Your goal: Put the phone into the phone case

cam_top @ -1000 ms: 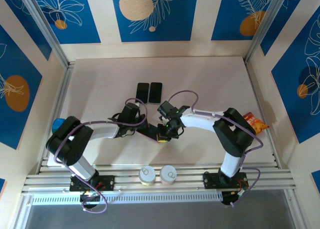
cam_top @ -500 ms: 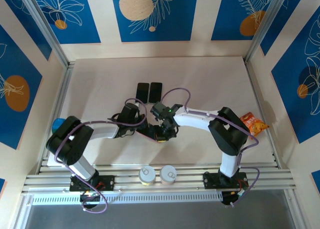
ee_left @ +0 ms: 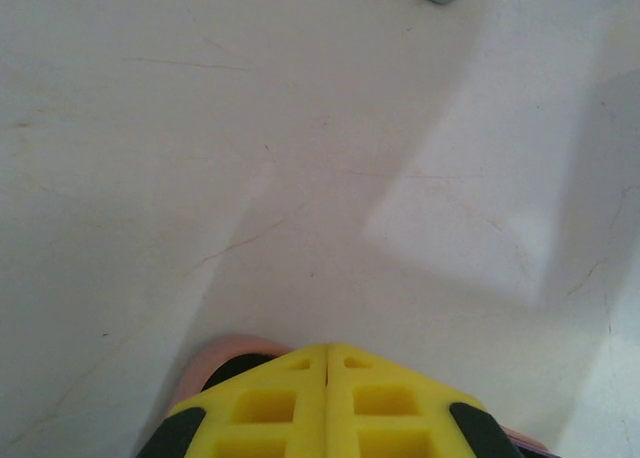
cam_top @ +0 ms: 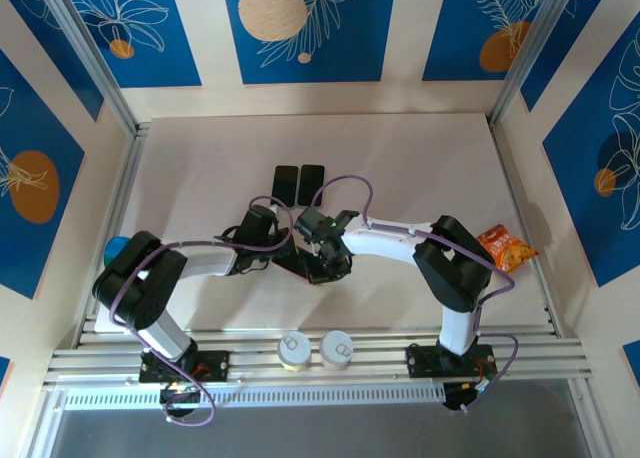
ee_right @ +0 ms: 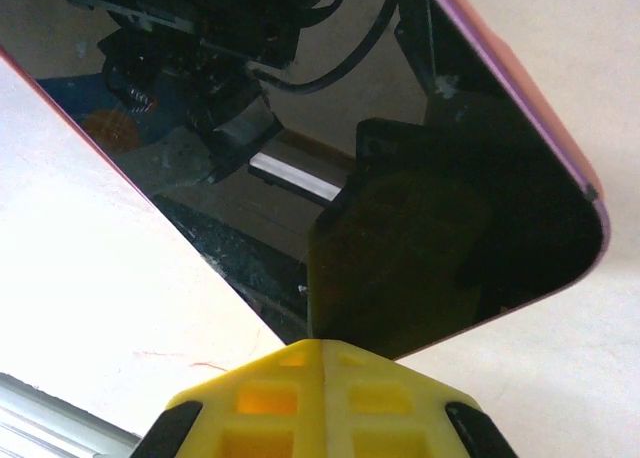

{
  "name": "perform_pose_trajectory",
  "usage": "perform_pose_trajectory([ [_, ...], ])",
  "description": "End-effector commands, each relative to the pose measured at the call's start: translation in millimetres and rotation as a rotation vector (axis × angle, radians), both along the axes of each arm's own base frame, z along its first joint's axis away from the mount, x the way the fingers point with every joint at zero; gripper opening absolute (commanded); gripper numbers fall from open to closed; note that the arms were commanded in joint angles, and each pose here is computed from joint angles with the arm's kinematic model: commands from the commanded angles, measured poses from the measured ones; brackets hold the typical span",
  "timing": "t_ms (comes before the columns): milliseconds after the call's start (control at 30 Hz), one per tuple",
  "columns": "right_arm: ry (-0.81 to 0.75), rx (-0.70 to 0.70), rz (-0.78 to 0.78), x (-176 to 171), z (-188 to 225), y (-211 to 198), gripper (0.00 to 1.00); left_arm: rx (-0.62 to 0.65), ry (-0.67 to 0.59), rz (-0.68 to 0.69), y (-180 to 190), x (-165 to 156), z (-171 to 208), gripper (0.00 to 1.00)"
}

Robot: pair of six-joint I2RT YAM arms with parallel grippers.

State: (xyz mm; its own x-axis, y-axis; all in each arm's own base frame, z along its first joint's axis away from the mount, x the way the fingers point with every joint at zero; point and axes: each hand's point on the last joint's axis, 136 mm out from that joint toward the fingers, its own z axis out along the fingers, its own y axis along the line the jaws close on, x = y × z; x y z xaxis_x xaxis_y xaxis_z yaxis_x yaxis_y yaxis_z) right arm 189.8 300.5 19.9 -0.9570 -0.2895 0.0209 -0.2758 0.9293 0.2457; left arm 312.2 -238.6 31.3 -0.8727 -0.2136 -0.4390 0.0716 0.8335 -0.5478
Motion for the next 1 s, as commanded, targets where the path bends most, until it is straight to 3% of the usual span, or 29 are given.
perform_pose_trajectory([
  [0,0.229,-0.163,0.103,-68,-92,-30,0.0,0.14,0.154,0.069,36,-23,-52,0.0],
  [567,0.332,-0.147,0.121,-92,-107,-41,0.0,0.183,0.172,0.121,45,-16,-57,0.0],
  [967,0.311,-0.18,0.11,-83,-104,-53,0.0,0.182,0.192,0.117,42,-16,-67,0.0],
])
